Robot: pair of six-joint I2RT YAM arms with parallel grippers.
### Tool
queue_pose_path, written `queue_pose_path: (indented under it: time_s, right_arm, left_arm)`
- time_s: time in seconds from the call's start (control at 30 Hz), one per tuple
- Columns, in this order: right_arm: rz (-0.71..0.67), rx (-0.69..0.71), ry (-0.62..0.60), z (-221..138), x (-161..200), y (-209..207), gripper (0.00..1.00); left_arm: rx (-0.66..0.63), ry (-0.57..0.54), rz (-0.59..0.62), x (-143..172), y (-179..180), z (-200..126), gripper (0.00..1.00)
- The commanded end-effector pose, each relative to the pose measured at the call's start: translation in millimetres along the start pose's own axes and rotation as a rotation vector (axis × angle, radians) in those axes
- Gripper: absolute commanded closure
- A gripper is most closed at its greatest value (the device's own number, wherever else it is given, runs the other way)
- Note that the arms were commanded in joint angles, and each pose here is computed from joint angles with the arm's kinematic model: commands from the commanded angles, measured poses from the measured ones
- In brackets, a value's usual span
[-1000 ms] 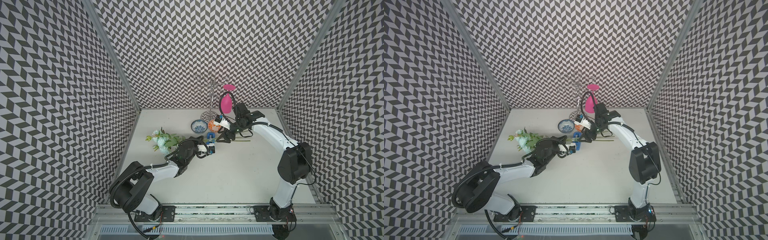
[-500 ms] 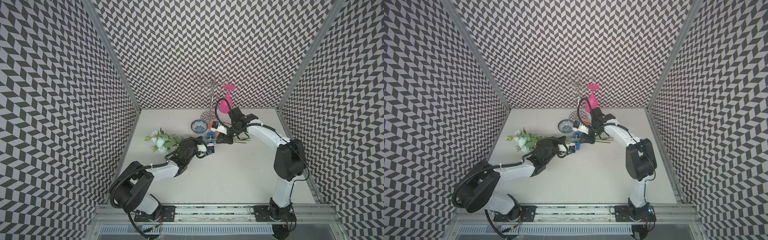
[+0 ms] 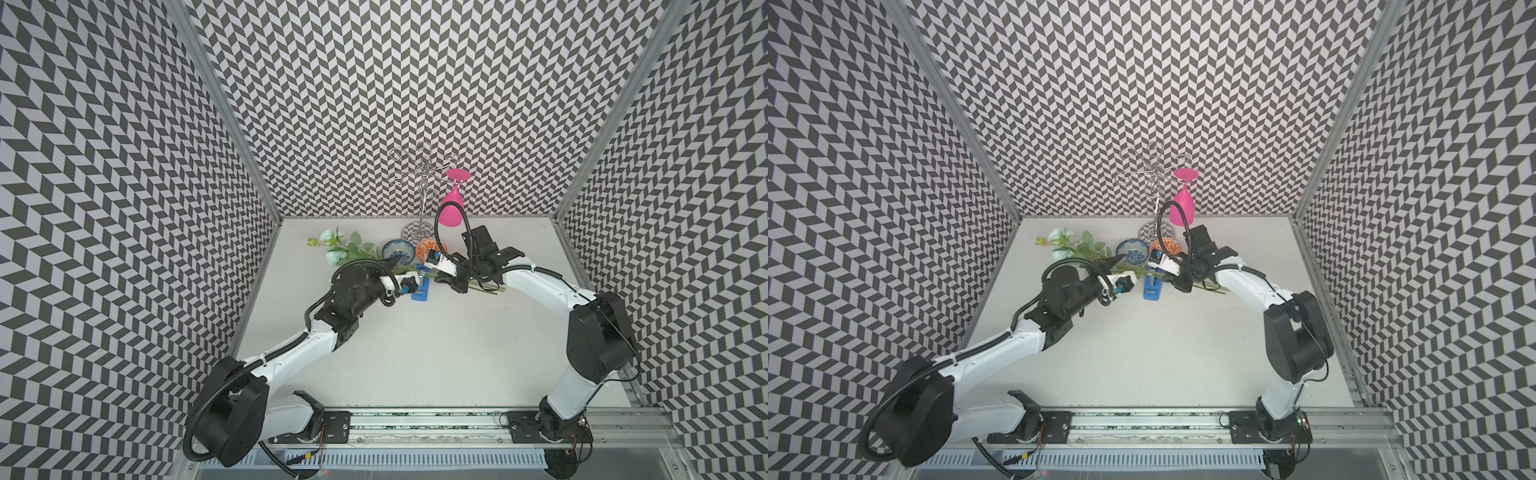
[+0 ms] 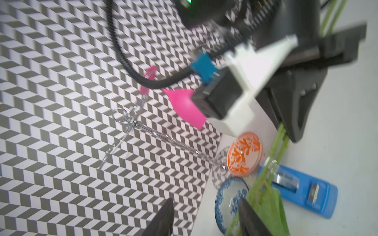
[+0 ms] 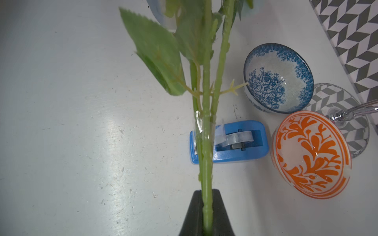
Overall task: Wrap bouquets with tape
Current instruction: Wrap the tape around the bouquet.
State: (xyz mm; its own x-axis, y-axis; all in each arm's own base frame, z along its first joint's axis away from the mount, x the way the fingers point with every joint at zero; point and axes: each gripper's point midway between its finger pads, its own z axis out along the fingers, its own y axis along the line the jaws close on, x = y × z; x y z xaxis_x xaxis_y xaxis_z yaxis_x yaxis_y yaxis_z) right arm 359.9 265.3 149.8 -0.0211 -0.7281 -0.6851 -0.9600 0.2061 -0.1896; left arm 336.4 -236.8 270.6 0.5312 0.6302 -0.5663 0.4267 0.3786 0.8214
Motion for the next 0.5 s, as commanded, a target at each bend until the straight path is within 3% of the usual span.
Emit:
queue_pose_path:
  time_s: [0.0,0.1,0.23,0.47]
  right_arm:
    - [-0.21,0.182,-0.154,-22.1,-40.0,-16.8,1.0]
    - [-0.319,0.32,-0.211,-33.6,-49.4,-16.2,1.0]
    - [-0.453,0.483,-0.298,-52.1,-62.0,-5.9,1.0]
    - [-0.611,0.742,-0.255,-61.2,-63.0,-0.5,1.0]
  left_arm:
    - [0.079,-0.161,-0.117,-30.3,9.7,-16.0,0.42]
    - [0.062,-0.178,-0.165,-40.8,30.0,-16.6,0.35]
    - [0.146,-0.167,-0.243,-43.1,34.7,-6.6,0.28]
    - [0.483,-0.033,-0.291,-12.7,-22.0,16.0,0.35]
